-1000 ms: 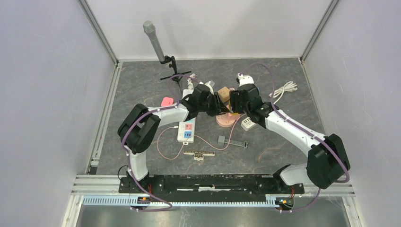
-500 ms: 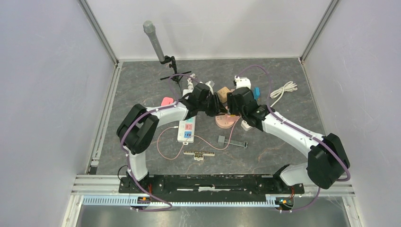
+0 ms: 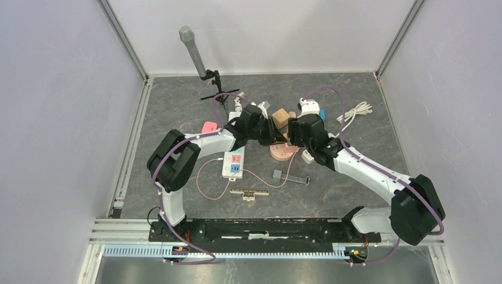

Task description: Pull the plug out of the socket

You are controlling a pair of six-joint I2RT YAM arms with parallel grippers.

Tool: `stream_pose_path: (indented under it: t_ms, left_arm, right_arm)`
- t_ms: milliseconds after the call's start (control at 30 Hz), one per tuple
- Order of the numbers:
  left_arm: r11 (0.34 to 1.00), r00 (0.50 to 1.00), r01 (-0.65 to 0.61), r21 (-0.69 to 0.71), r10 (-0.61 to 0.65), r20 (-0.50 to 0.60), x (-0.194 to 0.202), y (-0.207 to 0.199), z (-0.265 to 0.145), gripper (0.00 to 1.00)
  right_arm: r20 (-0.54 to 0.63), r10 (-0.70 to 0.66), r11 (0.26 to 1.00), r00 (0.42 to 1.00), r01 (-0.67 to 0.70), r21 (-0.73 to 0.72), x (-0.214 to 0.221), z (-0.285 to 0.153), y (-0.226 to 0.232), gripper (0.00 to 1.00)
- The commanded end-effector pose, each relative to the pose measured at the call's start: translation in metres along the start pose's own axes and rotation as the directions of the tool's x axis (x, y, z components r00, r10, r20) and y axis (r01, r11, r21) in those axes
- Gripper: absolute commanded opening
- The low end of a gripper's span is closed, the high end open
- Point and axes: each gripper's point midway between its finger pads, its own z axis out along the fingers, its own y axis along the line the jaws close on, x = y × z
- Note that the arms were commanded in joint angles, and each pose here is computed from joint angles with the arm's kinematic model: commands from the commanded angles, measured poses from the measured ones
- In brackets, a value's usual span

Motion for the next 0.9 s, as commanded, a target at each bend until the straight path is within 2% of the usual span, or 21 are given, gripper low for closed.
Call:
stream_pose_path:
  t_ms: [0,67,200,333,633,700,867]
  left_arm:
    - [0.924,0.994,0.002,-0.383,-0.042,-0.097,0.059,0.128,0.008,0.26]
    - [0.920,0.994,0.006,-0.391,-0.047,-0.094,0.061,0.131,0.008,0.26]
    - [0.914,0.995,0.008,-0.405,-0.049,-0.090,0.063,0.135,0.007,0.24]
    - [0.911,0.995,0.011,-0.412,-0.052,-0.088,0.065,0.139,0.006,0.23]
    - [0.897,0.993,0.019,-0.442,-0.067,-0.093,0.074,0.152,0.004,0.18]
    - [0.905,0.995,0.015,-0.426,-0.055,-0.081,0.072,0.150,0.007,0.18]
    - [0.902,0.996,0.012,-0.431,-0.050,-0.077,0.075,0.154,0.004,0.16]
  right_arm:
    - [-0.043,-0.030,0.982,0.999,0.022,-0.185,0.019,-0.017,0.044,0.00]
    - [-0.023,-0.019,0.984,1.000,0.015,-0.175,0.014,-0.020,0.041,0.00]
    - [-0.010,0.068,0.955,0.998,-0.069,-0.287,0.002,-0.030,0.058,0.00]
    - [-0.026,0.098,0.925,0.995,-0.101,-0.366,-0.002,-0.033,0.075,0.00]
    - [0.007,-0.039,0.966,0.999,0.040,-0.255,0.003,-0.027,0.067,0.00]
    - [0.015,-0.020,0.972,1.000,0.023,-0.234,0.001,-0.028,0.064,0.00]
    - [0.057,0.078,0.953,0.995,-0.057,-0.298,-0.022,-0.041,0.077,0.00]
